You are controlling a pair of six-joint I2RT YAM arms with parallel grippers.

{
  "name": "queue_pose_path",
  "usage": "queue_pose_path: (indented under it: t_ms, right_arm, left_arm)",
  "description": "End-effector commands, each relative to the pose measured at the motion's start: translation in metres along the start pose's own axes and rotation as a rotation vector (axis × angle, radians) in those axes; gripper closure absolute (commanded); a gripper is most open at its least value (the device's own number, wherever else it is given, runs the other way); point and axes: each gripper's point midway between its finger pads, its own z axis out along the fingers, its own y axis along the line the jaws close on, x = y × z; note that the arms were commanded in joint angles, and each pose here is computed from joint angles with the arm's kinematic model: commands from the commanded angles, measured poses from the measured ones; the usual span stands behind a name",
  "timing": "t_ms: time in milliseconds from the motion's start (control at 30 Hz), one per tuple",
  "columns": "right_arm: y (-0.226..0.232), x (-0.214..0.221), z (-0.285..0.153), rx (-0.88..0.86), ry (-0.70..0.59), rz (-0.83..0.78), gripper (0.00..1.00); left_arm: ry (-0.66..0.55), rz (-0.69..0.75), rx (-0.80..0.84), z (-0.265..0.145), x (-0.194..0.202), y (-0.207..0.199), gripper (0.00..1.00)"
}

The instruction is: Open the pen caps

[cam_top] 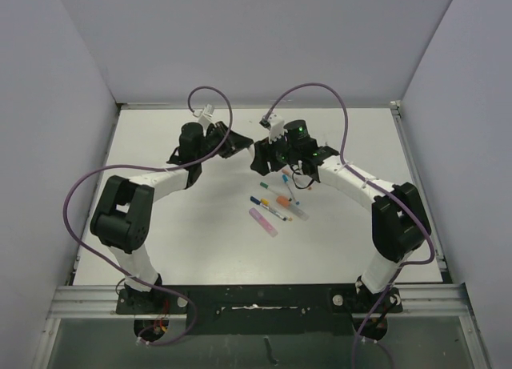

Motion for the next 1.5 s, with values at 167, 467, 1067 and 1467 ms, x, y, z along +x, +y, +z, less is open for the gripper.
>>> queue_pose_path:
  t_ms: [167,467,1067,1467]
  right_arm:
    - [0.011,-0.053,-0.004,-0.023,-0.143,-0.046,0.50]
    - [0.010,-0.054,0.000,-0.030,-0.145,-0.043,0.71]
    - [0.003,-0.030,0.003,-0.044,-0.070,0.008,1.00]
    - [0.004,0.019,-0.012,-0.076,0.049,0.058,1.00]
  left_arm:
    - [0.024,0.037,0.064,0.007,0.008,-0.022,1.00]
    - [0.030,0.033,0.066,0.007,0.010,-0.020,1.00]
    - [-0.077,0.057,0.081,0.009,-0.030,-0.031,1.00]
    - [-0.253,0.031,0.070,0.001,-0.120,-0.026,1.00]
